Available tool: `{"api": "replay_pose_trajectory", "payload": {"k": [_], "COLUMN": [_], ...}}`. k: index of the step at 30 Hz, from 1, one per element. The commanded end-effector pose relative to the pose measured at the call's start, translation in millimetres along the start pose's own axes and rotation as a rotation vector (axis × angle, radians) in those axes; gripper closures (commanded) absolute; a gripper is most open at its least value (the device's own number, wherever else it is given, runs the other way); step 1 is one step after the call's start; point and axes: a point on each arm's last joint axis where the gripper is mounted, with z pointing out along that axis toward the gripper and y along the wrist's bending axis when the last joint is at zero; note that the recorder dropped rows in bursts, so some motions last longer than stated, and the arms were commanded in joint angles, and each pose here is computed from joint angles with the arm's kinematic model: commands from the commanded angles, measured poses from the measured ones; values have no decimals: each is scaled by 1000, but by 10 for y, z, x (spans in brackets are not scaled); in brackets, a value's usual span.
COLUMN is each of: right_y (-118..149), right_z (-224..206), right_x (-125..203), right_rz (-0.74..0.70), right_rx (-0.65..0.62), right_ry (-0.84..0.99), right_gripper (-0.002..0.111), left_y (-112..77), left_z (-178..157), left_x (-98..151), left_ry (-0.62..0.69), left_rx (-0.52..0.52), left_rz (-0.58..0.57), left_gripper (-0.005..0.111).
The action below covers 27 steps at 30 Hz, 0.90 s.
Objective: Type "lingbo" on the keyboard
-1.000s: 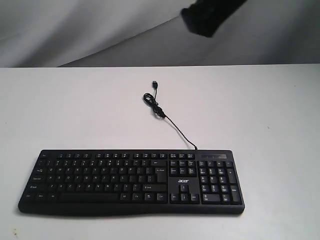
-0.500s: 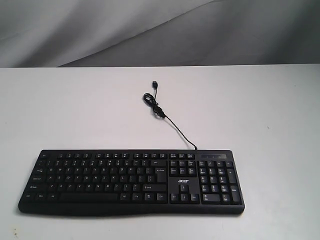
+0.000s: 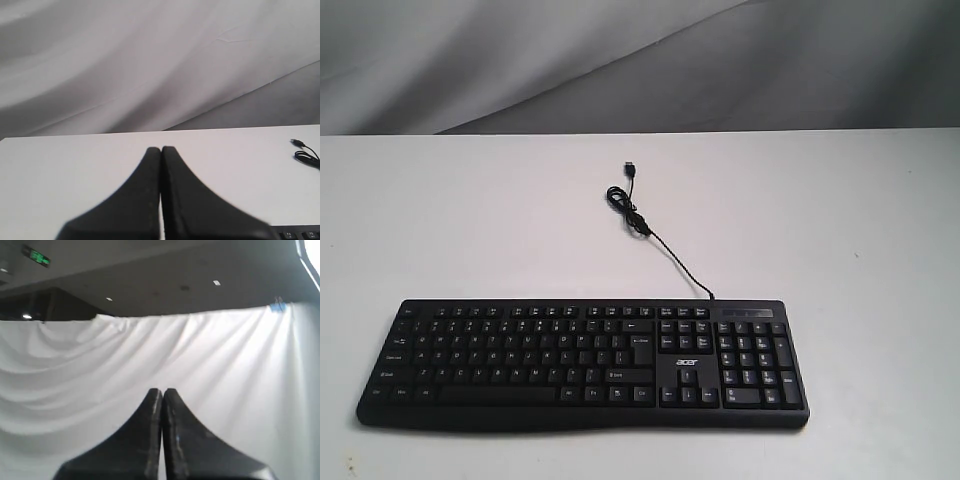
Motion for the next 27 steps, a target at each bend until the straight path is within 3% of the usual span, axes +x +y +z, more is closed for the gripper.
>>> {"api": "replay_pose_trajectory", "payload": {"k": [1,5,10,17,22,27], "right_y": [-96,-171,-178,-104,-78,-81], "right_z": [-31,-194,-438,-686,-764,-830], "right_x": [563,981,1129,1326,1271,1287], "right_rz": [149,129,85,-63,53,-48], "right_rx": [228,390,519,557,626,638], "right_ry": [167,332,300,542,457,463], "right_gripper": [108,108,108,108,108,108], "left_y": [-5,-5,-5,-5,-5,-5], "left_z": [-2,-2,-2,-2,-2,-2], "left_x": [5,5,5,5,5,5], "left_ry": [-10,-10,-10,-10,-10,-10], "left_rx": [7,7,7,7,7,7], "left_rz": [-2,-2,-2,-2,-2,-2], "left_gripper": [106,106,106,106,106,106]}}
